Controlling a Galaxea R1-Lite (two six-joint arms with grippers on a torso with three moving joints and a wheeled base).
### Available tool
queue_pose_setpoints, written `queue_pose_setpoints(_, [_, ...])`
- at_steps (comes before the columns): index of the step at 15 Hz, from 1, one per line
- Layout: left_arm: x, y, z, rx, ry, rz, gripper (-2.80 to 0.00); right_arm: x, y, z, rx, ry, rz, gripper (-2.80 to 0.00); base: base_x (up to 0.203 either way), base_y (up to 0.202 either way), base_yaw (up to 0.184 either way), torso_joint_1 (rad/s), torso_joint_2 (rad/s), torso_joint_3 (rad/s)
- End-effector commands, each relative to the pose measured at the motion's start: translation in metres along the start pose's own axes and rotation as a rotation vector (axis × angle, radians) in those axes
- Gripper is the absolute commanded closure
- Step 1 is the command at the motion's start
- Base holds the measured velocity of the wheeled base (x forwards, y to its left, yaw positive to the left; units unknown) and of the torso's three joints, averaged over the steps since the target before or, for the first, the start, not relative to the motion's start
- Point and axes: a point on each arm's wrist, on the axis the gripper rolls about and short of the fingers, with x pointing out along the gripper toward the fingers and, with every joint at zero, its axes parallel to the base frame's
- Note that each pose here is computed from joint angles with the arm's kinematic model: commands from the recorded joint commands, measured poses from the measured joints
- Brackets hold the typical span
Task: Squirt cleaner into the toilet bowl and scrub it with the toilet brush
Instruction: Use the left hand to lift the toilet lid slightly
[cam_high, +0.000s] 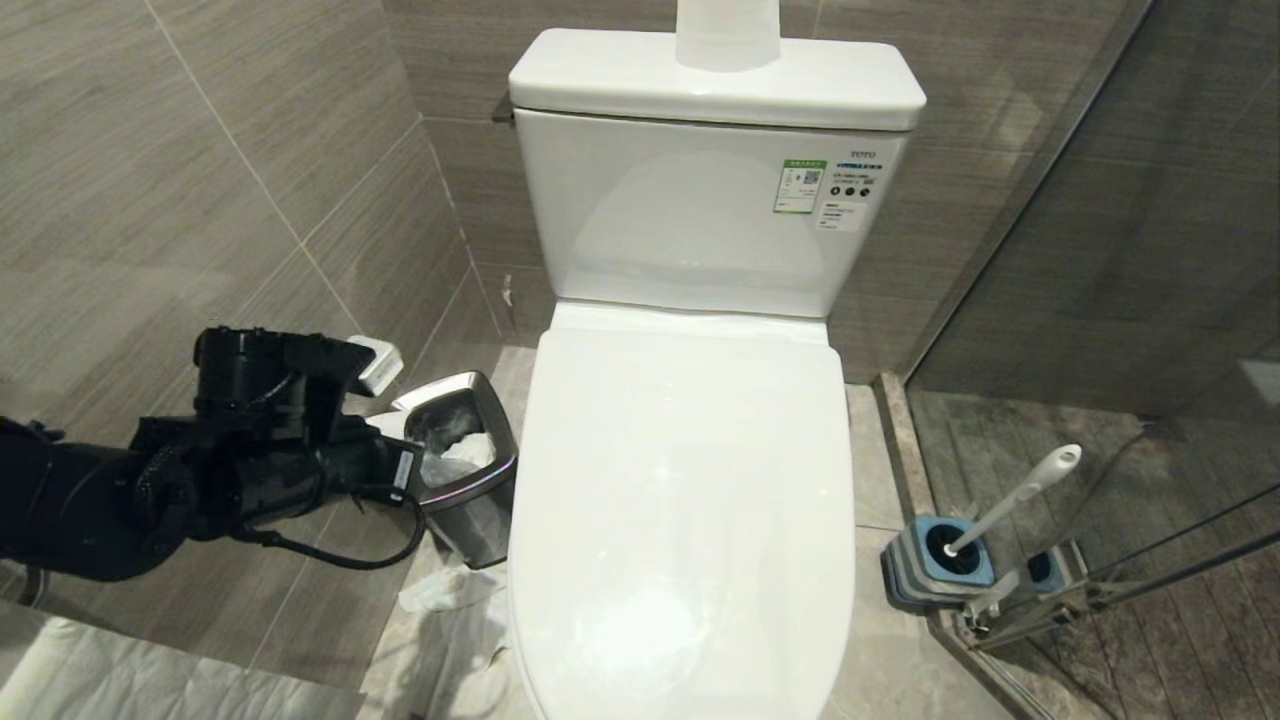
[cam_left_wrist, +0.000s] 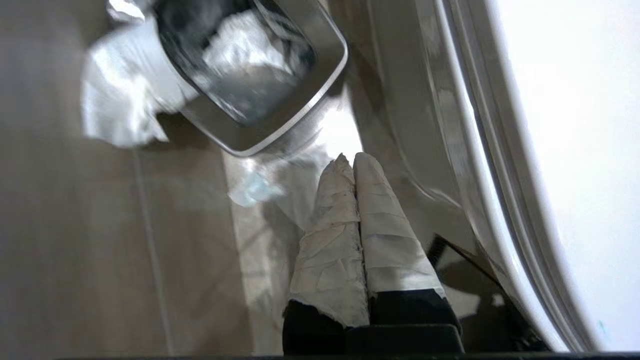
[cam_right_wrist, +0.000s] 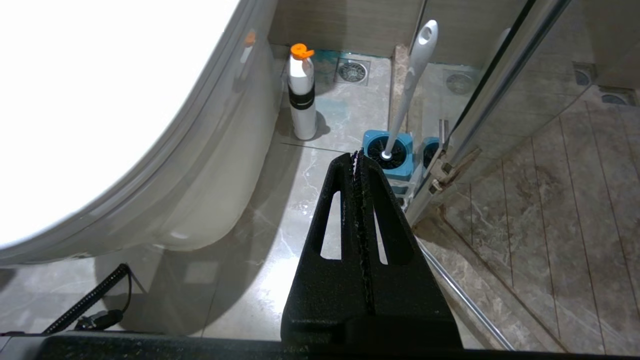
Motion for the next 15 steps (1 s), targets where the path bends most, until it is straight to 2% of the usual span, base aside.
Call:
queue_pose_setpoints(1, [0.012, -0.002, -0.010, -0.040, 0.059, -0.041, 0.00, 0.000, 0.000, 0.000, 0.001, 0.001, 0.000, 0.00, 0.000, 0.000, 0.000, 0.000, 0.00, 0.000])
queue_pose_setpoints(5, [0.023, -0.005, -0.023, -0.122, 0.135, -0.163, 0.00, 0.000, 0.000, 0.000, 0.001, 0.001, 0.000, 0.00, 0.000, 0.000, 0.000, 0.000, 0.00, 0.000])
queue_pose_setpoints(7, [0.027, -0.005, -0.029, -0.218, 0.181, -0.204, 0.00, 0.000, 0.000, 0.000, 0.001, 0.001, 0.000, 0.00, 0.000, 0.000, 0.000, 0.000, 0.00, 0.000])
queue_pose_setpoints(9, [0.031, -0.005, -0.032, -0.333, 0.206, -0.200, 0.00, 0.000, 0.000, 0.000, 0.001, 0.001, 0.000, 0.00, 0.000, 0.000, 0.000, 0.000, 0.00, 0.000])
queue_pose_setpoints(11, [0.032, 0.000, -0.033, -0.413, 0.215, -0.210, 0.00, 0.000, 0.000, 0.000, 0.001, 0.001, 0.000, 0.00, 0.000, 0.000, 0.000, 0.000, 0.00, 0.000])
queue_pose_setpoints(15, [0.028, 0.016, -0.044, -0.490, 0.238, -0.346, 0.00, 0.000, 0.000, 0.000, 0.001, 0.001, 0.000, 0.00, 0.000, 0.000, 0.000, 0.000, 0.00, 0.000])
